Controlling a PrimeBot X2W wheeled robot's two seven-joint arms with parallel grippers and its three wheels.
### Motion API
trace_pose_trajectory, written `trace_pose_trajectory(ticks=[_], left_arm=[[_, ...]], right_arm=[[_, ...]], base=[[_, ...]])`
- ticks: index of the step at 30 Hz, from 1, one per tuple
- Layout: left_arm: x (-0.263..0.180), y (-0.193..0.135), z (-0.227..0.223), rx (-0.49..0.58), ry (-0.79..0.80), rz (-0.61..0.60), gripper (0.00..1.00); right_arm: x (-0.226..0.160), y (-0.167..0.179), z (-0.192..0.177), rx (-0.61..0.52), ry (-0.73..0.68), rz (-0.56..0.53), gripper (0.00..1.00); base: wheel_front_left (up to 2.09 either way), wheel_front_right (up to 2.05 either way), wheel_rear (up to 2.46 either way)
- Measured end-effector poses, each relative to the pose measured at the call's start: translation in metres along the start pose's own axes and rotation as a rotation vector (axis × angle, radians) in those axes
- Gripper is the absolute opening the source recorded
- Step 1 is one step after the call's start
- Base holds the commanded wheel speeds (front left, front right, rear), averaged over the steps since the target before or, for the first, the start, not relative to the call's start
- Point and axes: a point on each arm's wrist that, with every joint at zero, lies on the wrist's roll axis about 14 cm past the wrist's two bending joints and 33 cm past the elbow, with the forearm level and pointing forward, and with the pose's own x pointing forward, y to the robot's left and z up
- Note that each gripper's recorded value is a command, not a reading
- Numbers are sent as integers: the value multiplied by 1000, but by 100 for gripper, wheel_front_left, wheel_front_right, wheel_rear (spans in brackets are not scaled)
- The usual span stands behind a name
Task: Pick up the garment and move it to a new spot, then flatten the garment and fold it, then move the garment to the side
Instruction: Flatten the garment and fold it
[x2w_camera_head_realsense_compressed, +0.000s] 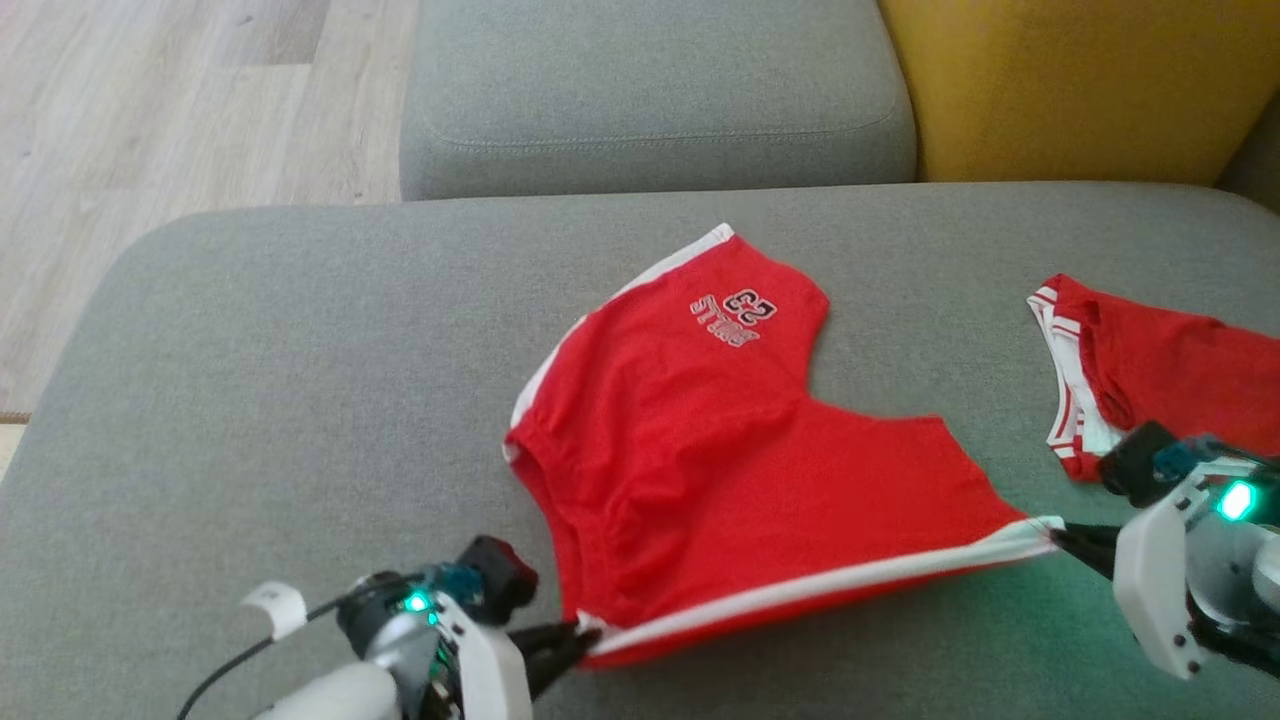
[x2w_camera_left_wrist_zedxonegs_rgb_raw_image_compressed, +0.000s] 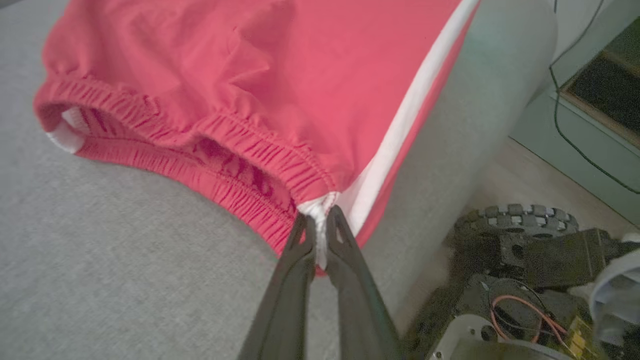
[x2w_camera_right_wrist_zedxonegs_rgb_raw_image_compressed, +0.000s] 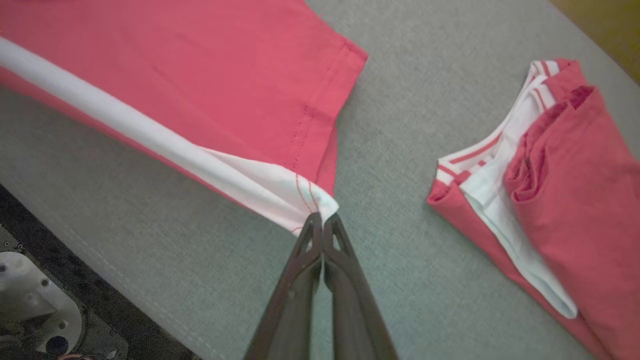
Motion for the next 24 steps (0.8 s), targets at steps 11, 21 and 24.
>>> trace_pose_trajectory(ticks=[11, 21, 24], left_arm=[[-8, -20, 4, -10, 23, -76, 0], [1, 37, 52, -47, -113, 59, 0], [3, 51, 61, -56, -135, 89, 0]], right_arm=[[-7, -1, -7, -2, 65, 28, 0], [7, -58, 100, -73, -163, -54, 0], [16, -68, 119, -109, -186, -68, 0]], base=[[0, 0, 0], [0, 0, 0], [0, 0, 0]])
